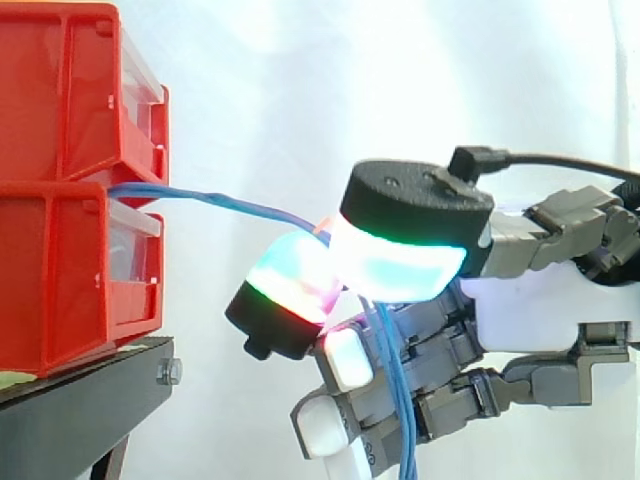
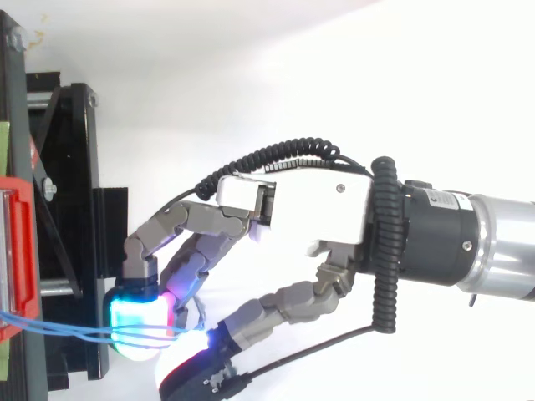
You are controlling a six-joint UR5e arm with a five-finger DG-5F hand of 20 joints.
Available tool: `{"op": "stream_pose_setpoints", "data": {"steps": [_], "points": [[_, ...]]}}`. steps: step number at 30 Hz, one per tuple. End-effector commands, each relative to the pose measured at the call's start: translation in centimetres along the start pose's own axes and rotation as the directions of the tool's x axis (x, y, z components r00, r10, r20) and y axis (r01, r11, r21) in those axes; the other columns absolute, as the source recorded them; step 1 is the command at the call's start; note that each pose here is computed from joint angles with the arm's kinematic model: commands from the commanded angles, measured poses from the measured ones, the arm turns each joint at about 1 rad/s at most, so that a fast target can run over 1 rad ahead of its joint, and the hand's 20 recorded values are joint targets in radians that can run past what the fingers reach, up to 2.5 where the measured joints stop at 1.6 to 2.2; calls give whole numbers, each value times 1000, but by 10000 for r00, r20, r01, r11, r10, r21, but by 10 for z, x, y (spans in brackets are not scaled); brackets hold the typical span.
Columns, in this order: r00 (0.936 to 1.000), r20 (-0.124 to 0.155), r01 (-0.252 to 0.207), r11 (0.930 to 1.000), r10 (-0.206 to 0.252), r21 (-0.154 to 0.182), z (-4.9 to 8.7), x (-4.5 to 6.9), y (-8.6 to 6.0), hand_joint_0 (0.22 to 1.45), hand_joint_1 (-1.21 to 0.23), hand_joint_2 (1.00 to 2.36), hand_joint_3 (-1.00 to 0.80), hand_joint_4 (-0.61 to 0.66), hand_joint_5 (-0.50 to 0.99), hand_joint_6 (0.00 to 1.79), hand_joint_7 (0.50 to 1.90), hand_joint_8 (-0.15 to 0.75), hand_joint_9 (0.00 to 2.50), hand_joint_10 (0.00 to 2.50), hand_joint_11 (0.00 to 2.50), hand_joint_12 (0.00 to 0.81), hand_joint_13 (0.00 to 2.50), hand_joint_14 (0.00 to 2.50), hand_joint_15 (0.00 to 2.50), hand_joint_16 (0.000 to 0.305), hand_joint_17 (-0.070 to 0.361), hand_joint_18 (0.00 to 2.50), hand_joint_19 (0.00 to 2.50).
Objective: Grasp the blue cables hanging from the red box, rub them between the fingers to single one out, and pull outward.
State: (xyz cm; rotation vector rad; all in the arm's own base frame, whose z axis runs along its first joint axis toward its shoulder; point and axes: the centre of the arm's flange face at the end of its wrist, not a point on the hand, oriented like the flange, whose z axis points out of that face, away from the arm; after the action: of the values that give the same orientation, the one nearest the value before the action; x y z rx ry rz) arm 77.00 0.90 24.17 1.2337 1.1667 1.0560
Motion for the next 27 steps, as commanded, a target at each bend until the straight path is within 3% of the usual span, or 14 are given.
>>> {"op": "stream_pose_setpoints", "data": {"steps": [1, 7, 14, 19, 23, 27], "points": [[10000, 6, -46, 10000, 46, 7, 0, 0, 1, 591, -797, 1000, -500, 151, -157, 908, 1003, 294, 1053, 18, 600, 356, 863, 24, 575, 42, 94, 678, 500], [10000, -10, -87, 10000, 87, 20, 0, 1, 1, 519, -692, 1000, -500, 161, -146, 891, 1025, 318, 1099, 17, 577, 374, 882, 25, 586, 46, 104, 707, 521], [10000, -24, -97, 10000, 97, -10, 1, 2, 5, 558, -600, 1000, -500, 148, -144, 881, 1044, 313, 1102, 18, 578, 367, 878, 24, 589, 46, 103, 698, 548], [10000, -25, -92, 10000, 92, 5, 1, 2, 6, 602, -771, 1020, -146, 105, -152, 893, 1071, 310, 1040, 20, 582, 370, 845, 26, 595, 47, 105, 684, 553], [9998, -169, -48, 9999, 50, 112, 0, 3, 5, 629, -840, 1021, -142, 39, -164, 903, 1017, 291, 989, 18, 573, 366, 802, 25, 588, 46, 103, 667, 547], [9997, -251, -16, 9998, 21, 194, -1, 4, 4, 719, -954, 1014, -297, -1, -175, 907, 1070, 277, 947, 20, 567, 359, 776, 25, 563, 45, 102, 661, 511]]}}
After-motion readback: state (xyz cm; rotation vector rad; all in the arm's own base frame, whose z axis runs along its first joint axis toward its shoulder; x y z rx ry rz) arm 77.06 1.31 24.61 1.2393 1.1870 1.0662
